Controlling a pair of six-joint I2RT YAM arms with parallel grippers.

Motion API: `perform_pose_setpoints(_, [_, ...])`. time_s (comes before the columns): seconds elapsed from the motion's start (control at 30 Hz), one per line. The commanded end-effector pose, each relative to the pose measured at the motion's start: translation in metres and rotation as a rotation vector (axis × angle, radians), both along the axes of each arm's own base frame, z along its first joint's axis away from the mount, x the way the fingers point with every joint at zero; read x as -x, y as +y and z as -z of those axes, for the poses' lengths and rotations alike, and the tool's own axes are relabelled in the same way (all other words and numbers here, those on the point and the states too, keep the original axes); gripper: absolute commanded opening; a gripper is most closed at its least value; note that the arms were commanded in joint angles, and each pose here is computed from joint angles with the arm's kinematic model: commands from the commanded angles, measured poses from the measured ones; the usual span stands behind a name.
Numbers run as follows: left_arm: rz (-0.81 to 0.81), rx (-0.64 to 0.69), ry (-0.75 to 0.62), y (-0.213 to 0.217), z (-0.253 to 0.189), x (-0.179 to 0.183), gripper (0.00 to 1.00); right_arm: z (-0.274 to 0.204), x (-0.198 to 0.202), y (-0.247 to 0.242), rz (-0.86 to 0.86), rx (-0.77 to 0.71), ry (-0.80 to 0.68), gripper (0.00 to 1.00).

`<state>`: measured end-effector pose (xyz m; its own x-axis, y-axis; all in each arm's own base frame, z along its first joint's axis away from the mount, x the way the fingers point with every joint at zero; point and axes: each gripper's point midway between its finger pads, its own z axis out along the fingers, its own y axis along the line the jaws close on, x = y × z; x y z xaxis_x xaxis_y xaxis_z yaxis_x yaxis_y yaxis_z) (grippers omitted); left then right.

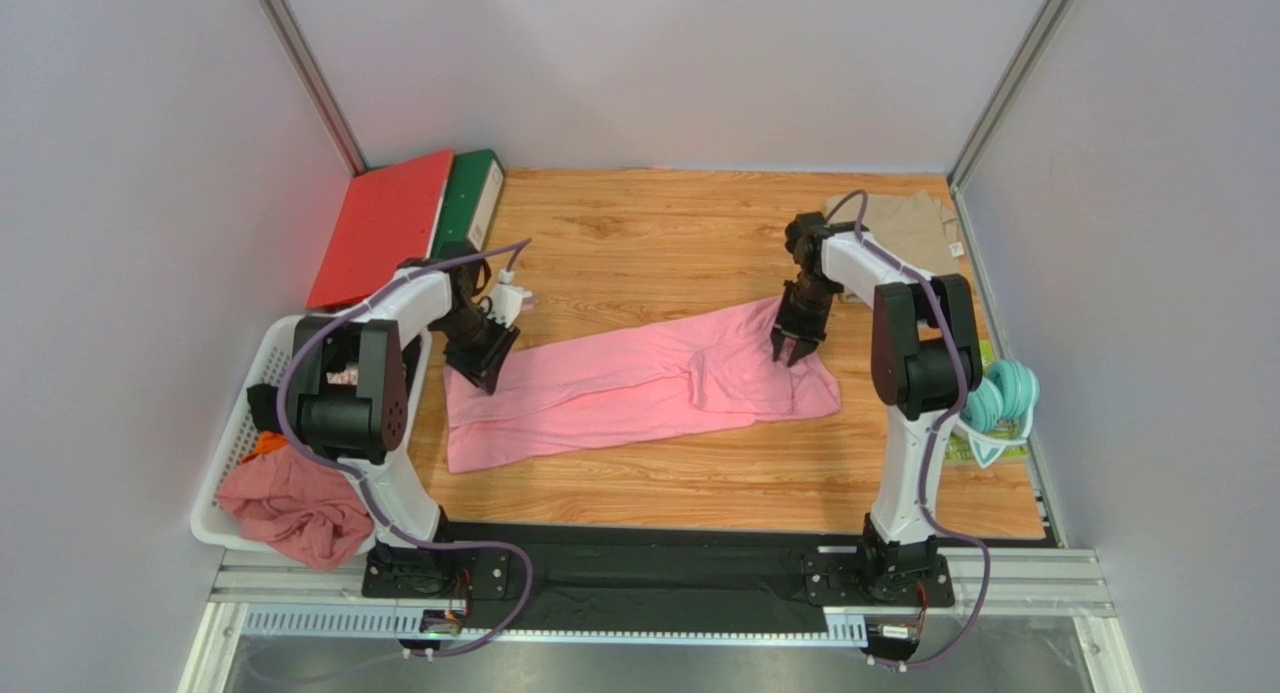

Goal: Fold and stack the t-shirts
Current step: Rotate the tshirt 90 degrees

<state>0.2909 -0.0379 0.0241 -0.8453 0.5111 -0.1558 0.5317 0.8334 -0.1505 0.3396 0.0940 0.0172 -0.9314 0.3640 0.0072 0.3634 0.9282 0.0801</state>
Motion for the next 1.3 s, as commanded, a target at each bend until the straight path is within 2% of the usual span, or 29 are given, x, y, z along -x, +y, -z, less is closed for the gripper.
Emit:
perform_pose_setpoints(0.0, [0.051,0.02,-0.013,0.001,-0.019,0.023,0.41,0.001,-0.039,-0.006,-0.011,-0.003,-0.042,0.32])
perform_pose_setpoints(0.2, [0.081,0.065,0.052,-0.004,-0.018,0.063,0.41,-0.006,-0.082,0.004,-0.023,-0.039,-0.065,0.32])
perform_pose_setpoints(0.43, [0.129,0.089,0.121,-0.008,-0.015,0.095,0.41,-0.001,-0.112,0.024,-0.023,-0.128,-0.08,0.32])
perform_pose_setpoints(0.6, [0.155,0.106,0.144,-0.023,-0.015,0.098,0.41,0.008,-0.131,0.04,-0.029,-0.211,-0.092,0.32])
perform_pose_setpoints(0.73, [0.189,0.122,0.157,-0.042,-0.016,0.096,0.41,-0.001,-0.156,0.057,-0.06,-0.3,-0.157,0.32])
perform_pose_setpoints(0.87, [0.268,0.124,0.193,-0.061,-0.016,0.107,0.41,-0.016,-0.182,0.074,-0.07,-0.391,-0.253,0.33])
perform_pose_setpoints(1.1, [0.409,0.167,0.296,-0.075,-0.028,0.128,0.41,-0.024,-0.205,0.087,-0.068,-0.523,-0.315,0.32])
perform_pose_setpoints(1.2, [0.455,0.161,0.278,-0.082,-0.037,0.124,0.41,-0.041,-0.209,0.091,-0.101,-0.548,-0.369,0.33])
perform_pose_setpoints(1.27, [0.469,0.171,0.221,-0.088,-0.055,0.109,0.41,-0.066,-0.215,0.085,-0.123,-0.51,-0.44,0.34])
